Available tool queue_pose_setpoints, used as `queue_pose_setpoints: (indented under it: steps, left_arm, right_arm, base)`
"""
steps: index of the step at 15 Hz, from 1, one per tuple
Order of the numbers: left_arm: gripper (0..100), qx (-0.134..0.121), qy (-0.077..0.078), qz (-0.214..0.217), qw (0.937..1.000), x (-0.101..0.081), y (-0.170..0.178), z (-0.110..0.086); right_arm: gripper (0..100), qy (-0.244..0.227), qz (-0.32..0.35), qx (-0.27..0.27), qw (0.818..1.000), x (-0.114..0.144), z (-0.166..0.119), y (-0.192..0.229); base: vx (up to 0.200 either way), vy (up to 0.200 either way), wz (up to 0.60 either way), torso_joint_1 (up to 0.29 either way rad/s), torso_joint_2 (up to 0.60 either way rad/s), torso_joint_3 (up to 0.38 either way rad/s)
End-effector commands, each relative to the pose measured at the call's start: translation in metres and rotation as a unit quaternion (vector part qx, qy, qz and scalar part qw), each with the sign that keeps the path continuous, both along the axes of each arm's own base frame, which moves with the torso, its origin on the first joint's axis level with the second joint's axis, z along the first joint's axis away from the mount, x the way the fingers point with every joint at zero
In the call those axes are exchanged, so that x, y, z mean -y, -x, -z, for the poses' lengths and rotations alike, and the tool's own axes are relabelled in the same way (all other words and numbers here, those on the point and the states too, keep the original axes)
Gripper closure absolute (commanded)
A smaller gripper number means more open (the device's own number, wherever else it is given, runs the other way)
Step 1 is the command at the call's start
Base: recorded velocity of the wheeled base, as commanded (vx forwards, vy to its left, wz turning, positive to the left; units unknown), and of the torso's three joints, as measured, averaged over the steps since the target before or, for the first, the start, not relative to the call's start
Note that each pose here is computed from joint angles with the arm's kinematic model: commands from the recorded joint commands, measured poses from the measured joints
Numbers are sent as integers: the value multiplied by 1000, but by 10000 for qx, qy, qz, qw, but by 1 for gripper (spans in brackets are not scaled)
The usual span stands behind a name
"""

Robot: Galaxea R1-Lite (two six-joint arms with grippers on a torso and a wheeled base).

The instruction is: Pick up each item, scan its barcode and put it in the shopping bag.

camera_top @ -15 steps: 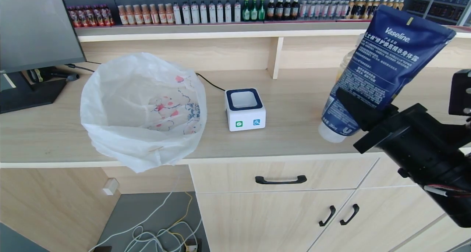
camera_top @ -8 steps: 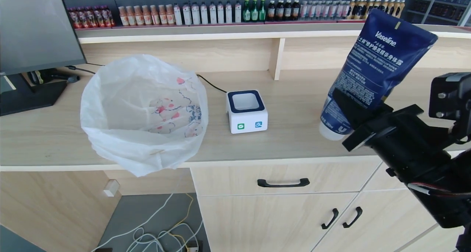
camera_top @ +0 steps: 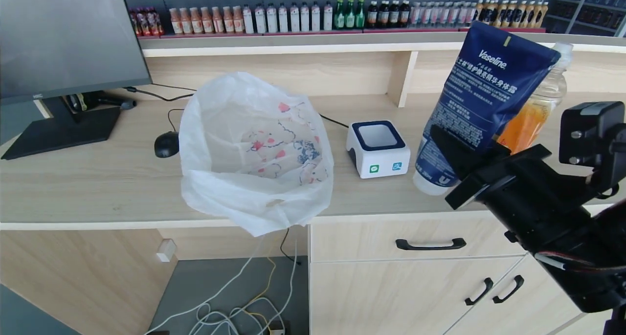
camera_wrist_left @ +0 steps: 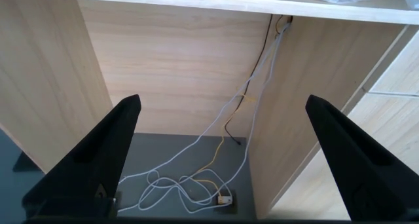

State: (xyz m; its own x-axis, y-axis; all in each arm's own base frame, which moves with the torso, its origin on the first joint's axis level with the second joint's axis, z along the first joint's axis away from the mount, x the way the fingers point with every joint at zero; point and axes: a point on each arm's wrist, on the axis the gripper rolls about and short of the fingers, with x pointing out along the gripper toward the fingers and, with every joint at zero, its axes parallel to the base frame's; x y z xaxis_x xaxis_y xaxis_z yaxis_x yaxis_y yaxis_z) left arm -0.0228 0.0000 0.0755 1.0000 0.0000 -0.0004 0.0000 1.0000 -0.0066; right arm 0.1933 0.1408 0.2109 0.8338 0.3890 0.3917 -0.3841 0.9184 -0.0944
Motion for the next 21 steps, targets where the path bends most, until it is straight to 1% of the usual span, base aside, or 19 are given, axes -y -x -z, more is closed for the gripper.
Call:
queue_pose_setpoints:
  steps: [1,2,3,5,7,8,9,10,12,13,14,15,16,17,18,19,20,21]
  left_arm:
    - [0,2,-10,8,10000,0,0,0]
    - [0,2,-33,8,10000,0,0,0]
    - [0,2,-25,8,10000,0,0,0]
    - [0,2,-18,0,10000,0,0,0]
    - [0,2,-18,8,10000,0,0,0]
    - [0,2,-18,0,10000,0,0,0]
    - [0,2,-18,0,10000,0,0,0]
    - [0,2,-18,0,10000,0,0,0]
    - [0,2,-18,0,10000,0,0,0]
    - [0,2,-18,0,10000,0,0,0]
    - [0,2,-18,0,10000,0,0,0]
    - [0,2,-18,0,10000,0,0,0]
    - [0,2,-18,0,10000,0,0,0]
    - [0,2,-18,0,10000,0,0,0]
    - [0,2,-18,8,10000,0,0,0]
    - [0,2,-18,0,10000,0,0,0]
    - [0,2,-18,0,10000,0,0,0]
    - [0,2,-18,0,10000,0,0,0]
  right_arm:
    - [100,-91,148,52,9998,-1,-4,-1]
    - [100,-175,315,36,9993,-1,-6,-3]
    - [100,-197,350,39,9992,-2,-7,-6]
    - [100,-246,358,73,9990,-5,-9,-9]
    - [100,-256,353,217,9988,-7,-16,-12]
    - [100,-191,354,247,9989,-7,-16,-11]
    - [100,150,174,158,9996,-6,-4,-5]
    - [100,318,166,60,9993,-4,4,-3]
    - [100,385,199,124,9990,-5,2,-3]
    - [100,475,291,322,9979,-9,-4,-10]
    - [100,499,337,389,9974,-11,-6,-13]
    - [100,456,520,724,9950,-13,-22,-25]
    - [100,513,598,1017,9917,-17,-33,-35]
    - [100,588,590,1222,9890,-14,-38,-49]
    - [100,666,571,1278,9879,-12,-37,-56]
    - [100,833,608,1325,9858,-2,-34,-72]
    - [100,947,632,1334,9845,6,-35,-80]
    - [100,1167,657,1497,9796,23,-43,-93]
  base:
    - [0,200,0,-7,2,2]
    - [0,200,0,-2,2,2]
    - [0,0,0,0,0,0]
    - [0,0,0,0,0,0]
    - [0,0,0,0,0,0]
    - [0,0,0,0,0,0]
    - [0,0,0,0,0,0]
    - [0,0,0,0,0,0]
    - [0,0,0,0,0,0]
    - [0,0,0,0,0,0]
    - [0,0,0,0,0,0]
    - [0,0,0,0,0,0]
    - [0,0,0,0,0,0]
    - [0,0,0,0,0,0]
    - [0,0,0,0,0,0]
    - [0,0,0,0,0,0]
    - [0,0,0,0,0,0]
    - [0,0,0,0,0,0]
